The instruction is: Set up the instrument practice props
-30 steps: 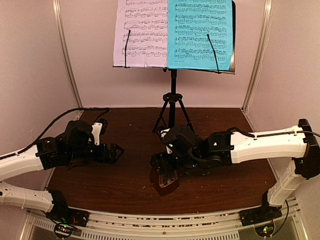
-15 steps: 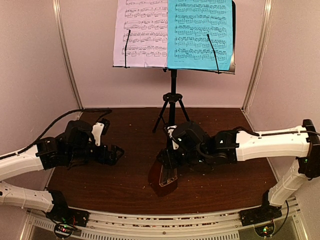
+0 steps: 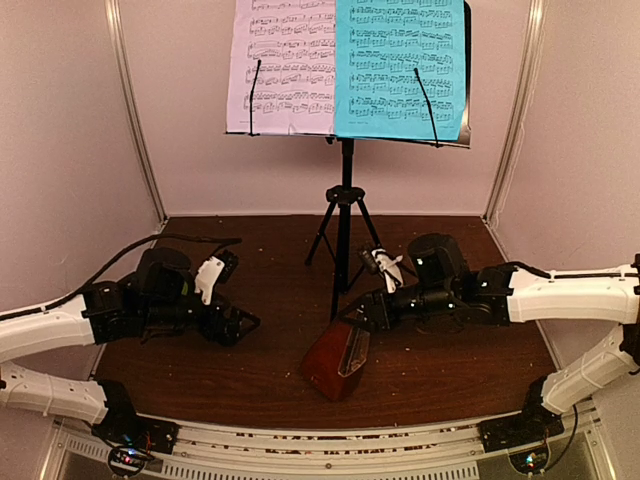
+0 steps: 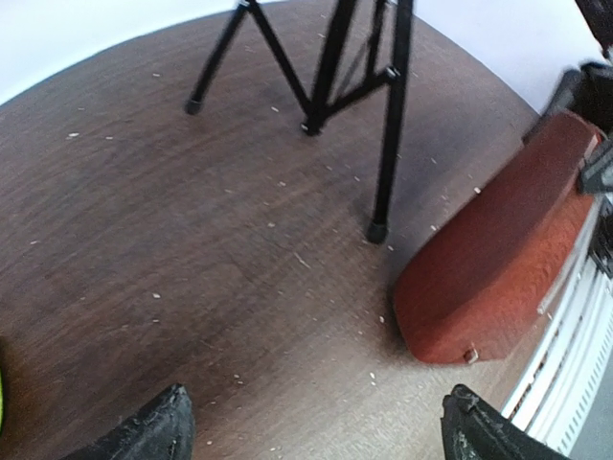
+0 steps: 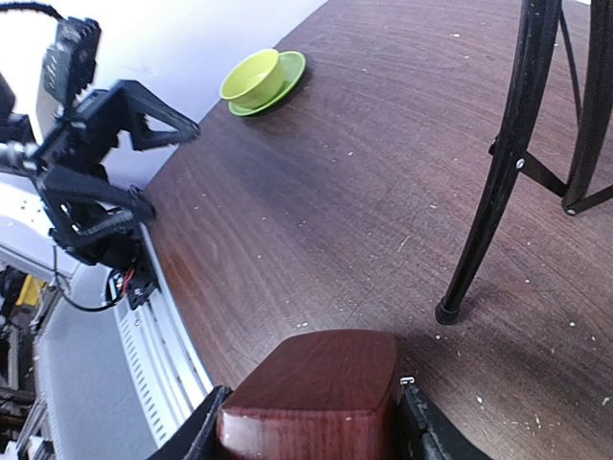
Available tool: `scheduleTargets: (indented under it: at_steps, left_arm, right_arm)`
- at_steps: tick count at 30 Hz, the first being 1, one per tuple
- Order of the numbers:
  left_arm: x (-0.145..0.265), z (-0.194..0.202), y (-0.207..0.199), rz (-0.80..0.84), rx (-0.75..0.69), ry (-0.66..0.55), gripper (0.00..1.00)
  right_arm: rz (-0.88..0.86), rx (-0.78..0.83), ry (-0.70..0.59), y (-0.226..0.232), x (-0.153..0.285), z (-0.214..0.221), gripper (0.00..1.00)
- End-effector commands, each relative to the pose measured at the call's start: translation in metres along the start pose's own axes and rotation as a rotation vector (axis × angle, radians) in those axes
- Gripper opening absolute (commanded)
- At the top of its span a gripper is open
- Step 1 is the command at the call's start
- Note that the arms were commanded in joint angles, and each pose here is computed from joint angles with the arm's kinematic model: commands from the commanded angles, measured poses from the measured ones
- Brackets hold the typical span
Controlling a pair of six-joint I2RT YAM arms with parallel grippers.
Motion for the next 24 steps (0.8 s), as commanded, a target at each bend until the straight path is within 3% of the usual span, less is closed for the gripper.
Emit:
scheduleTargets:
  at_steps: [1,6,10,13,24]
  left_arm:
    - [-0.011,0.004,-0.019,0.118,-0.094,-0.003,0.92]
    - [-0.027,0.017,-0.026,0.142,-0.159,0.032,0.89]
    - [-0.041,0.026,-0.042,0.177,-0.194,0.081,0.82]
    - [-0.036,0.025,-0.065,0.226,-0.236,0.046,0.8]
    - [-0.026,0.05,-0.08,0.282,-0.192,-0.052,0.97]
  right_arm:
    - [-0.173,0.065,-0.069,0.023,0.013,-0.028,0.18]
    - [-0.156,0.02,-0.051,0.007,0.006,-0.031,0.09]
    - [-0.093,-0.047,-0.019,-0.007,-0.002,-0.032,0.03]
    - [-0.051,-0.117,-0.003,-0.012,-0.003,-0.034,0.0]
    - [0.077,-0.401,-0.187,-0.009,0.011,-0.04,0.0]
Point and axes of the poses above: each gripper's point midway between its finger pads, its own x axis back along the fingers, its own y axis along the line the jaws close on, z = x × y, the point moved 1 cm from there along x, back along the fingers, and after that the axes turned 6 degrees about -x, right-handed, at the moved point
